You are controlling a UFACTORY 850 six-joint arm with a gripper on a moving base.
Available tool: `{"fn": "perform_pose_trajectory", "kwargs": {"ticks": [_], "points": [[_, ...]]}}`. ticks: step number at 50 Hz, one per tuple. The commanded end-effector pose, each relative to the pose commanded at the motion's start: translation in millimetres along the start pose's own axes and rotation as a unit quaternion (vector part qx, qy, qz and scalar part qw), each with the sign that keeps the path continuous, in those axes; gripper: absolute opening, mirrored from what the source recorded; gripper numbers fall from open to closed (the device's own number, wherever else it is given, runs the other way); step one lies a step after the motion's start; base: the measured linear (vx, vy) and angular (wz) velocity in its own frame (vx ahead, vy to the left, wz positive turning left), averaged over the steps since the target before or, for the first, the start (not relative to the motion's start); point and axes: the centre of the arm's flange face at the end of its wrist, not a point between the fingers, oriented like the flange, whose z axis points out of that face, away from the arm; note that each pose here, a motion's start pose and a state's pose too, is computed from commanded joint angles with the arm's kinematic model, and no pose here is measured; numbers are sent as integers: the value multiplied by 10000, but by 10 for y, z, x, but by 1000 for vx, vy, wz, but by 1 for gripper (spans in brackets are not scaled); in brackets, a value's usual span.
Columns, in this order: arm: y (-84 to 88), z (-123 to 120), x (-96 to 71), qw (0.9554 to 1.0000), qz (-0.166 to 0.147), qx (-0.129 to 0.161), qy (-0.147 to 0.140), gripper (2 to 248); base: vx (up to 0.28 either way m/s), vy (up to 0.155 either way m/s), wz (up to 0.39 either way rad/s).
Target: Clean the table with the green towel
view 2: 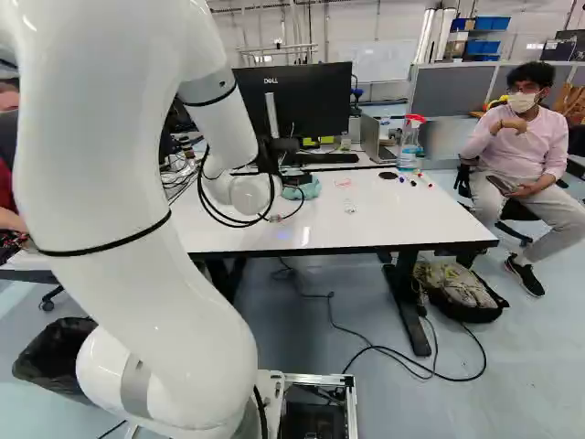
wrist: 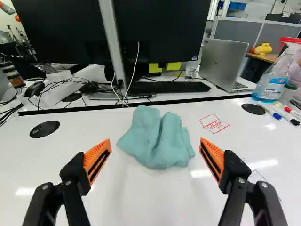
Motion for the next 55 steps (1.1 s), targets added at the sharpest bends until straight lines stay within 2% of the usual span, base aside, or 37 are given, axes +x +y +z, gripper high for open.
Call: {"fn": "perform_pose_trajectory", "kwargs": {"ticks": [25, 55], "points": [[131, 411, 302, 9999, 35, -123, -14, 247, 0, 0, 0], [259, 1016, 276, 9973, 78, -214, -698, 247, 0, 0, 0]]}}
